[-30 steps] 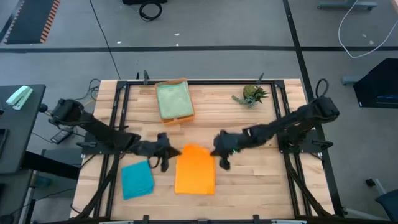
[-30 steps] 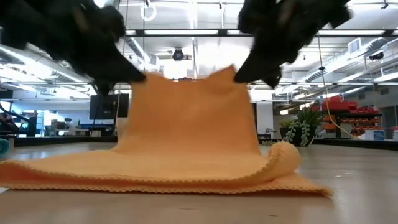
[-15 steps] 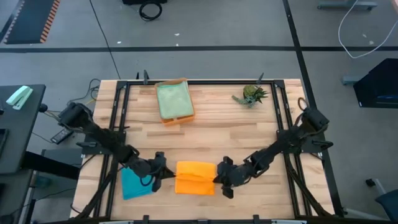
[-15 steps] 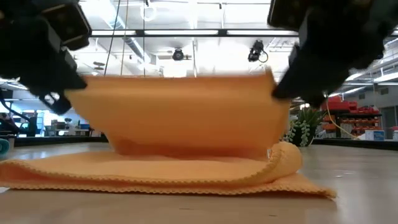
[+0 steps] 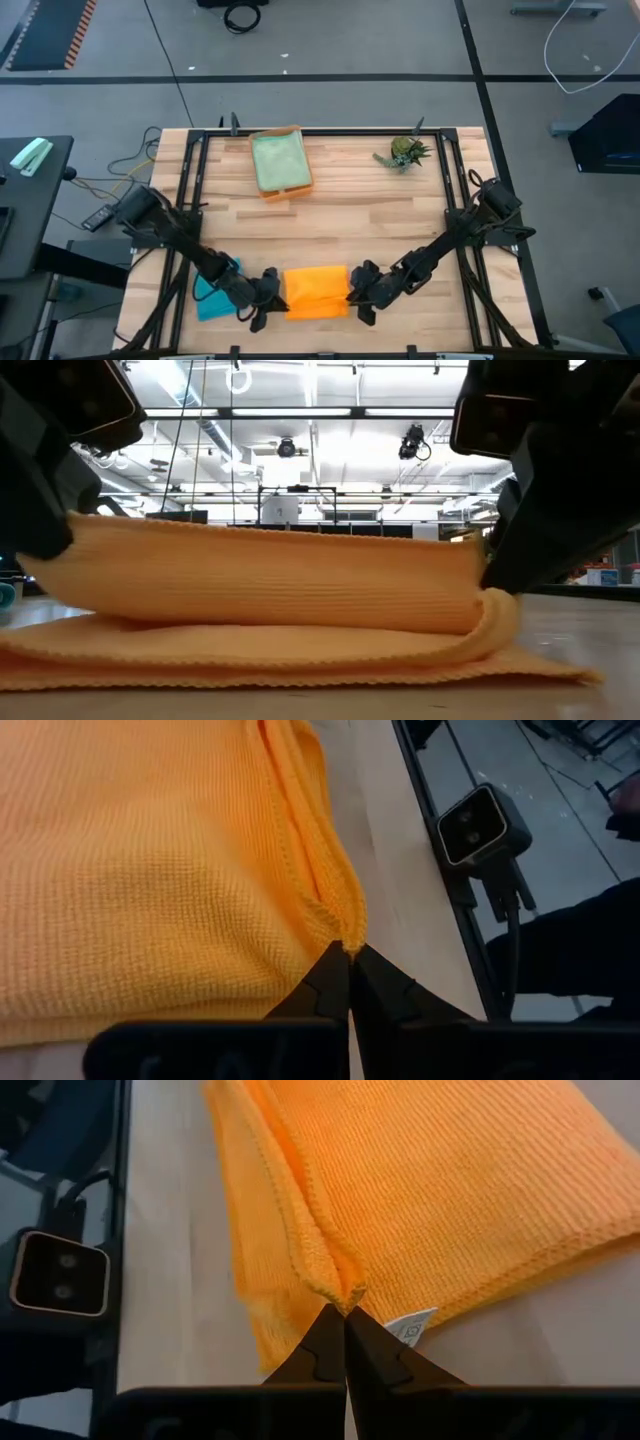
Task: Fold microfiber towels
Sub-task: Fold the orange microfiber cloth
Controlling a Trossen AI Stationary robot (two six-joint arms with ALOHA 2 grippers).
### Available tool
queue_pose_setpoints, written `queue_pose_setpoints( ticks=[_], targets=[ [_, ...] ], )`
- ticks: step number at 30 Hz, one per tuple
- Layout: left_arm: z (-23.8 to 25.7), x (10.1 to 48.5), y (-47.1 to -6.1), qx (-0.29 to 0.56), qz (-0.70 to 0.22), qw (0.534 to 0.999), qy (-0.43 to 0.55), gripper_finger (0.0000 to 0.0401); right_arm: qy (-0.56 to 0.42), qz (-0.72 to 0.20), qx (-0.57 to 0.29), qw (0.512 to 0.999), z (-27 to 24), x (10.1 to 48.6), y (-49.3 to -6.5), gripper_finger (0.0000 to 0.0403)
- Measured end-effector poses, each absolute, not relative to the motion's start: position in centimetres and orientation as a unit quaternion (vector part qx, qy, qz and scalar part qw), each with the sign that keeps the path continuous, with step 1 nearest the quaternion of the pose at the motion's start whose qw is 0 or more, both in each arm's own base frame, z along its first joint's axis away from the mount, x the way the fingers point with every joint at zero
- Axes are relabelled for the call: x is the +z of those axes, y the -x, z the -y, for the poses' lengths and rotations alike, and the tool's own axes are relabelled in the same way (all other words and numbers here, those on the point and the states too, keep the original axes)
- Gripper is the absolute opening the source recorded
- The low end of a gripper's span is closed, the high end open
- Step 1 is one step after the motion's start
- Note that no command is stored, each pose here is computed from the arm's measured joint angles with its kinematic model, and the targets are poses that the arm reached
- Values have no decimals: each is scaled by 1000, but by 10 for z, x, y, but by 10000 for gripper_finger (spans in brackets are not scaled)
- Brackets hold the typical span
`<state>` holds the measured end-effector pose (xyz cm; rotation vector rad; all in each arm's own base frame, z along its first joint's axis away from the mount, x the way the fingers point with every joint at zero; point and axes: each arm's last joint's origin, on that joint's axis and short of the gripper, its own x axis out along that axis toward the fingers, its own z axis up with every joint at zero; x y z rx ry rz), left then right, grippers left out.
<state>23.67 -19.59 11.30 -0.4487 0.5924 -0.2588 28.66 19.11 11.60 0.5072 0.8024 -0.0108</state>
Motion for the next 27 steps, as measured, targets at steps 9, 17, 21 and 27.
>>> queue_pose_setpoints(
  ticks=[9, 17, 21, 27],
  targets=[
    [199, 111, -238, -133, -298, 920, 218, 11, -234, -385, 5, 893, -193, 117, -286, 2],
    [201, 112, -238, -161, -302, 913, 223, 7, -219, -381, 40, 897, -200, 126, -291, 6],
    [201, 111, -238, -159, -306, 912, 220, 13, -227, -384, 53, 894, -202, 130, -294, 31],
    [200, 111, -238, -158, -308, 912, 219, 6, -274, -434, 77, 855, -198, 139, -289, 93]
  ],
)
